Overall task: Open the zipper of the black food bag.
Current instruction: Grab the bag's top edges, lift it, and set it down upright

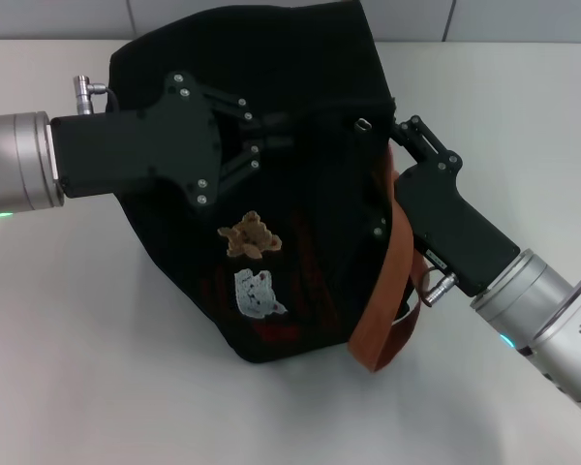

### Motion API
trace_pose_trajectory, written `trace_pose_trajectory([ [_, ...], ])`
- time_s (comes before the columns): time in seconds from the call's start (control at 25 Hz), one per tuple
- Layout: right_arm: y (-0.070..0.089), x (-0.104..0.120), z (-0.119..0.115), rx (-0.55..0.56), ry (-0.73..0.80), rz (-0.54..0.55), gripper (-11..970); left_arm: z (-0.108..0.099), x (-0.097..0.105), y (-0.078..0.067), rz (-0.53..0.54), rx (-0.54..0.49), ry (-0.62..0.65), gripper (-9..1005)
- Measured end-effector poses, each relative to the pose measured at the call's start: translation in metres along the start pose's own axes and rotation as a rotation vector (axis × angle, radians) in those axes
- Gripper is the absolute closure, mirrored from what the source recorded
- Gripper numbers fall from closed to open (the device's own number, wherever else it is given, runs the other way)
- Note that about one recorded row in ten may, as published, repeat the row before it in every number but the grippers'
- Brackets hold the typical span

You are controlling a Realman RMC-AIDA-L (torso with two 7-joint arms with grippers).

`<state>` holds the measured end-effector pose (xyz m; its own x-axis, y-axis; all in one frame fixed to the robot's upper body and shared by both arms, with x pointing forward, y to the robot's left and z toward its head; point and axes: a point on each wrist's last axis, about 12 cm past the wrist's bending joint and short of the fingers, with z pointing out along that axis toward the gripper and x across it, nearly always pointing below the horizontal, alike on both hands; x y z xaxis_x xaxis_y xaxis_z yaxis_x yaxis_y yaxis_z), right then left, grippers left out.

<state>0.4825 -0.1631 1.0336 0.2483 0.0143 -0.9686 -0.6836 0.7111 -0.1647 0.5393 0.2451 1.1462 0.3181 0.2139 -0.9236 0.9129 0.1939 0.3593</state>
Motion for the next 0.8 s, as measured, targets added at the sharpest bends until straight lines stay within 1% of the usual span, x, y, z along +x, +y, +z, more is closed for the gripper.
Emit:
trace_pose_trajectory([
  [0.48, -0.0070, -0.0066, 0.0012, 0.042, -0.054, -0.014, 132, 0.0047, 0.0024, -0.0031, -0.016, 0.022, -0.003, 903],
  [0.8, -0.0076, -0.0074, -0.0037, 0.046, -0.066, -0.079, 155, 0.0031, 0.0032, -0.0039, -0.010, 0.015, -0.005, 903],
])
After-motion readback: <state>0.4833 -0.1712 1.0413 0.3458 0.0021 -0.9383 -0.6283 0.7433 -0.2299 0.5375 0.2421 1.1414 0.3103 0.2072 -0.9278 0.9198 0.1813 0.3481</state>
